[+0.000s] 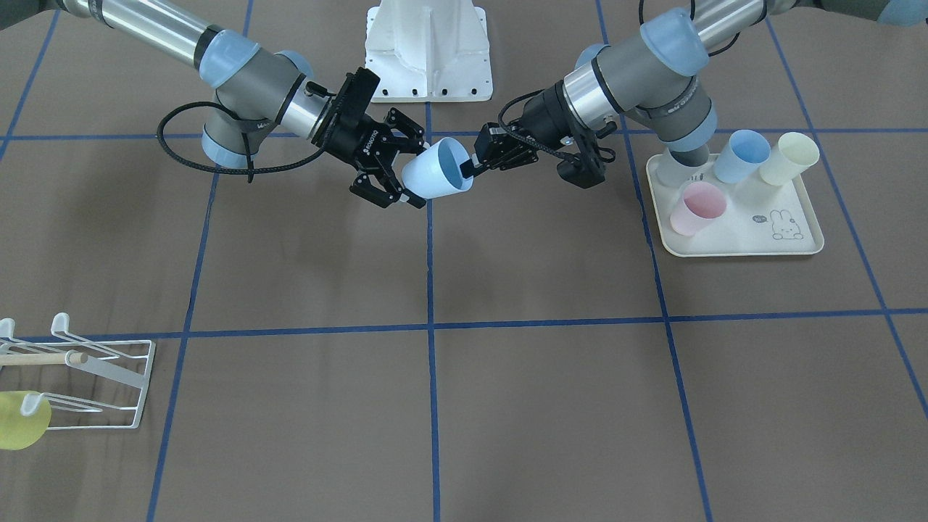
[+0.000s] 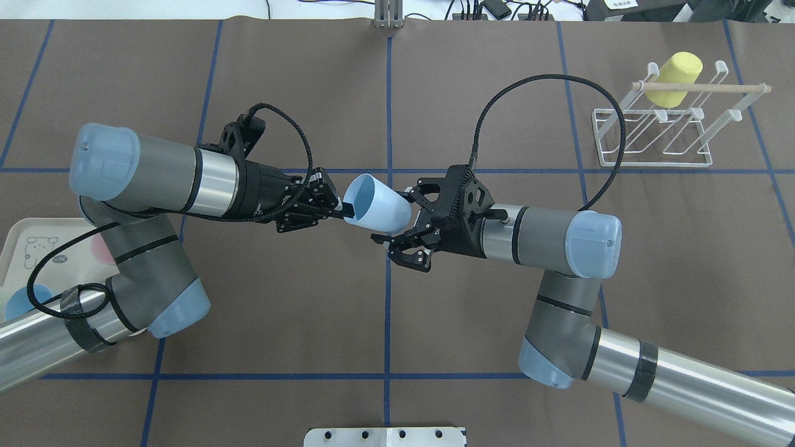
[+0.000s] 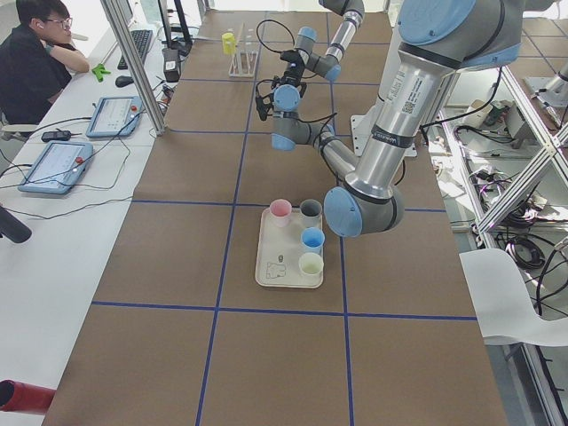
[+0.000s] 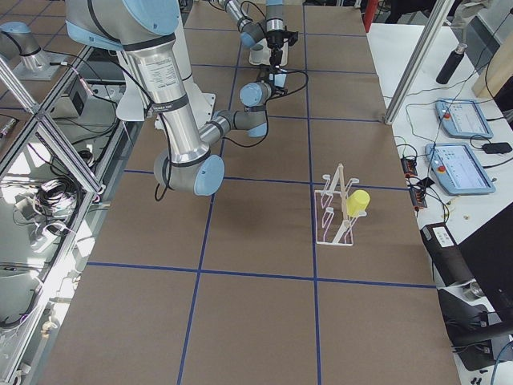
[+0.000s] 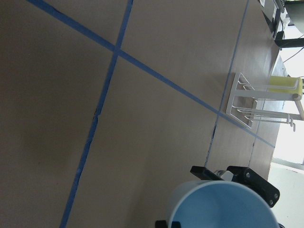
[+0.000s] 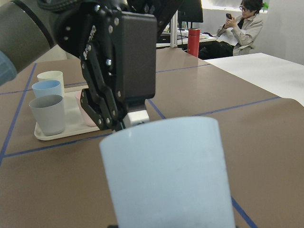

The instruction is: Transfer IKEA cup to right arm and place on rack

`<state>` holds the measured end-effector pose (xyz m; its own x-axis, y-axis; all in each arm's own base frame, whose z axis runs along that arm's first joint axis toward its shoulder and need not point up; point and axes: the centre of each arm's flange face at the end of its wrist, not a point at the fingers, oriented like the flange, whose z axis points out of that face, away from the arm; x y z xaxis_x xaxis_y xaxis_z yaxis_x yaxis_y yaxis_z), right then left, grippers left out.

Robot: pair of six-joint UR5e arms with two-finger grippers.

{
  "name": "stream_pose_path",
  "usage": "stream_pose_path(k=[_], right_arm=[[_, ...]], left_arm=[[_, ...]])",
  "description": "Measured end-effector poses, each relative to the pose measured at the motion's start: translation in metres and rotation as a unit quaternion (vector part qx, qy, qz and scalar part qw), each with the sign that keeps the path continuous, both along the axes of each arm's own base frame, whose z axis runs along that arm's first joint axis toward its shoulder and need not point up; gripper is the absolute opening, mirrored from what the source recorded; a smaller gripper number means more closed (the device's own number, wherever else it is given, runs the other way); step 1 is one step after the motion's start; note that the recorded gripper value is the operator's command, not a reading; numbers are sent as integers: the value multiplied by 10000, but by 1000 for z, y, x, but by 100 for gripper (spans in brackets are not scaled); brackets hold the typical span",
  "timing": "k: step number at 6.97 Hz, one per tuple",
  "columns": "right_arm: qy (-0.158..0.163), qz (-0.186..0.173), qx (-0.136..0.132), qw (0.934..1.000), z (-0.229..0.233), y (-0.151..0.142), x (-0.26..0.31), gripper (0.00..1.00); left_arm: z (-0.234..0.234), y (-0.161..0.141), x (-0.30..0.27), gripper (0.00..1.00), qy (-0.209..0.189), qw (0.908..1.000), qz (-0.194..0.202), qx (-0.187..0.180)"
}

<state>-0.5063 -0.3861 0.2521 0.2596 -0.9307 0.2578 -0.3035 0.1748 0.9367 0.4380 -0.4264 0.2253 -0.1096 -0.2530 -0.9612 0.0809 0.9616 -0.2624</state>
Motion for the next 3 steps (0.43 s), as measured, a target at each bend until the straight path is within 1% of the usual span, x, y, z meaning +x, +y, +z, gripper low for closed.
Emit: stream_pose_path(k=[1,2,3], right_arm=[[6,-7,-1,10000,1,1,0,51],[5,-15,3,10000,1,2,-1,51],[3,-18,6,10000,0,2,-1,51]], left_arm=[[0,0,0,11,0,10000,2,2],[0,0,0,52,2,10000,8,8],[0,1,-1,99,8,10000,10,14]])
